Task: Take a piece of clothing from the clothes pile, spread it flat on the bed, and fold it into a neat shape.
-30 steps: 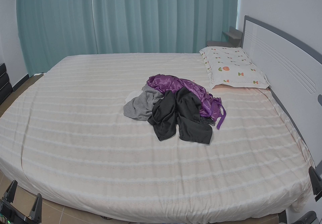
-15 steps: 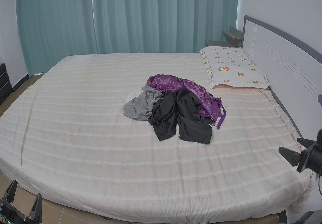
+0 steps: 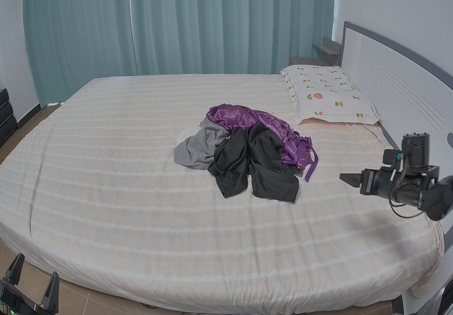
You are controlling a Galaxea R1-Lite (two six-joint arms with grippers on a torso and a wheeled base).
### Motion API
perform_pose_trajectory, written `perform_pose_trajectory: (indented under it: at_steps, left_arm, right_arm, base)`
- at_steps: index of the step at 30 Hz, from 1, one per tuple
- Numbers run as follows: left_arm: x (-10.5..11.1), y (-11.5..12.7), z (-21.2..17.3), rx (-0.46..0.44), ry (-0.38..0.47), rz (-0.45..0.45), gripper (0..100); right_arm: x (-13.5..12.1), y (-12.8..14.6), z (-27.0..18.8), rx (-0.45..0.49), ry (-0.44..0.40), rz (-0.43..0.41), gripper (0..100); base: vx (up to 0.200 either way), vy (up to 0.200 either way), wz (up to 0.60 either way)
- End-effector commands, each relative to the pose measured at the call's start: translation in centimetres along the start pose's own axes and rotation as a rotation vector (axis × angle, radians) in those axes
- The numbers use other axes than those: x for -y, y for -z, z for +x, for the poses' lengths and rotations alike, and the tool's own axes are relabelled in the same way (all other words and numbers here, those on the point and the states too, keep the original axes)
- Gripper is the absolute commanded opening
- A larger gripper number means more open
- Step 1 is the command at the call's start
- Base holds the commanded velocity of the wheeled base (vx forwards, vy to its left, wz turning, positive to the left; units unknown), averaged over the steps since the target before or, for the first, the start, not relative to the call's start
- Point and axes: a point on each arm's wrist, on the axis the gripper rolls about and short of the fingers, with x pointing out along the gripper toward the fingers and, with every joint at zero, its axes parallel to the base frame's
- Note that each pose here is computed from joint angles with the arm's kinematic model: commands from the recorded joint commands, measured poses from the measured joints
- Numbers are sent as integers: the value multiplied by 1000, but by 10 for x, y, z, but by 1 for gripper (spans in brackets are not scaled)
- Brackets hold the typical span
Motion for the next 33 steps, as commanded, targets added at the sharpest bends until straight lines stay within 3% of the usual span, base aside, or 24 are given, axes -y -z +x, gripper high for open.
perform_pose_trajectory:
  at_steps: [1, 16, 23, 33]
  left_arm:
    - [0, 5, 0, -2, 0, -2, 100]
    - [0, 5, 0, -2, 0, 0, 100]
    - [0, 5, 0, -2, 0, -2, 100]
    - [0, 5, 0, 0, 0, 0, 100]
  right_arm:
    - [7, 16, 153, -35, 71, 188, 100]
    - [-16, 58, 241, -76, 17, 218, 100]
    - [-20, 53, 248, -59, -6, 227, 100]
    - [-51, 62, 273, -40, -74, 201, 100]
  base:
    - [0, 0, 0]
    - [0, 0, 0]
    - [0, 0, 0]
    - [0, 0, 0]
